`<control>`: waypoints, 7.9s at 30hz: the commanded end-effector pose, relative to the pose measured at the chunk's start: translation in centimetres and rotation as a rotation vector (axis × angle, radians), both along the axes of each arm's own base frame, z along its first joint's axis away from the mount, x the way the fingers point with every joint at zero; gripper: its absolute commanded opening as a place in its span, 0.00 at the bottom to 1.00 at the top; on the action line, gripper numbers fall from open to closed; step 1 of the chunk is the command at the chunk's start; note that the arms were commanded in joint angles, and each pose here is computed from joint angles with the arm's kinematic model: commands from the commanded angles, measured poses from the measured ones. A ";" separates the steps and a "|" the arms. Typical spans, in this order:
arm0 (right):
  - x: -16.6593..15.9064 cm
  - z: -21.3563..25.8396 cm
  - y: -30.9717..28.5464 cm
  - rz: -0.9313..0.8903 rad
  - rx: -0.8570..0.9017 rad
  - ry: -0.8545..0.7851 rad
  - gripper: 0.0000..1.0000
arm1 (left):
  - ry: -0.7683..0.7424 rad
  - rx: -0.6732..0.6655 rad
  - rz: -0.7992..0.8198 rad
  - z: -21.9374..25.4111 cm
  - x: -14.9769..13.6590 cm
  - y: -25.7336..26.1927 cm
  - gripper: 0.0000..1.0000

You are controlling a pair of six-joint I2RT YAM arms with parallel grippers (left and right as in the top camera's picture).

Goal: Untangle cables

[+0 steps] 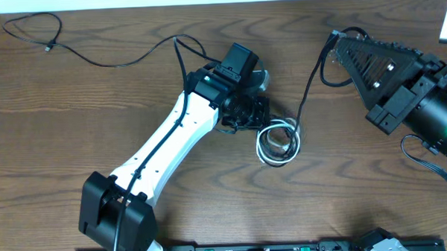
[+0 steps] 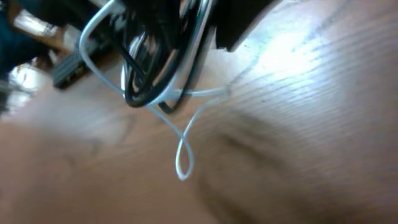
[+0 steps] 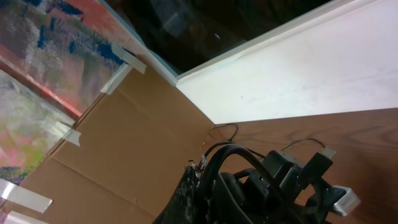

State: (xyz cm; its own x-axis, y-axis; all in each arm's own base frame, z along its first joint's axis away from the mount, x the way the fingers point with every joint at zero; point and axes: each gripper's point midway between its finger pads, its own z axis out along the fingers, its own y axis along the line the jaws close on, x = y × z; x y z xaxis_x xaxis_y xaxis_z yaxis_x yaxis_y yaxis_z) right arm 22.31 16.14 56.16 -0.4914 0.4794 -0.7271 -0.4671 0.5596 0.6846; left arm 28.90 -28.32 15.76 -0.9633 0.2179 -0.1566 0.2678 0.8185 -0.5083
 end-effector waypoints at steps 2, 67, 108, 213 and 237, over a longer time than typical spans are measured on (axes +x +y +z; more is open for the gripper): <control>-0.6 0.7 0.0 0.012 0.017 -0.017 0.02 | -0.031 0.081 0.021 -1.2 0.5 1.4 0.08; 9.5 -24.4 -6.4 -0.120 -0.673 0.732 0.99 | -0.473 -0.217 0.190 16.4 0.4 5.9 0.08; 8.3 -38.3 8.2 0.406 -0.629 0.562 0.63 | -0.404 -0.588 0.082 22.4 -1.8 1.5 0.07; 4.5 -34.8 5.6 0.389 -0.599 0.654 0.01 | -0.140 -0.097 0.266 10.0 -0.8 7.8 0.59; 6.8 -32.7 6.0 0.361 -0.449 0.620 0.01 | -0.261 0.350 0.522 6.4 2.4 15.8 0.58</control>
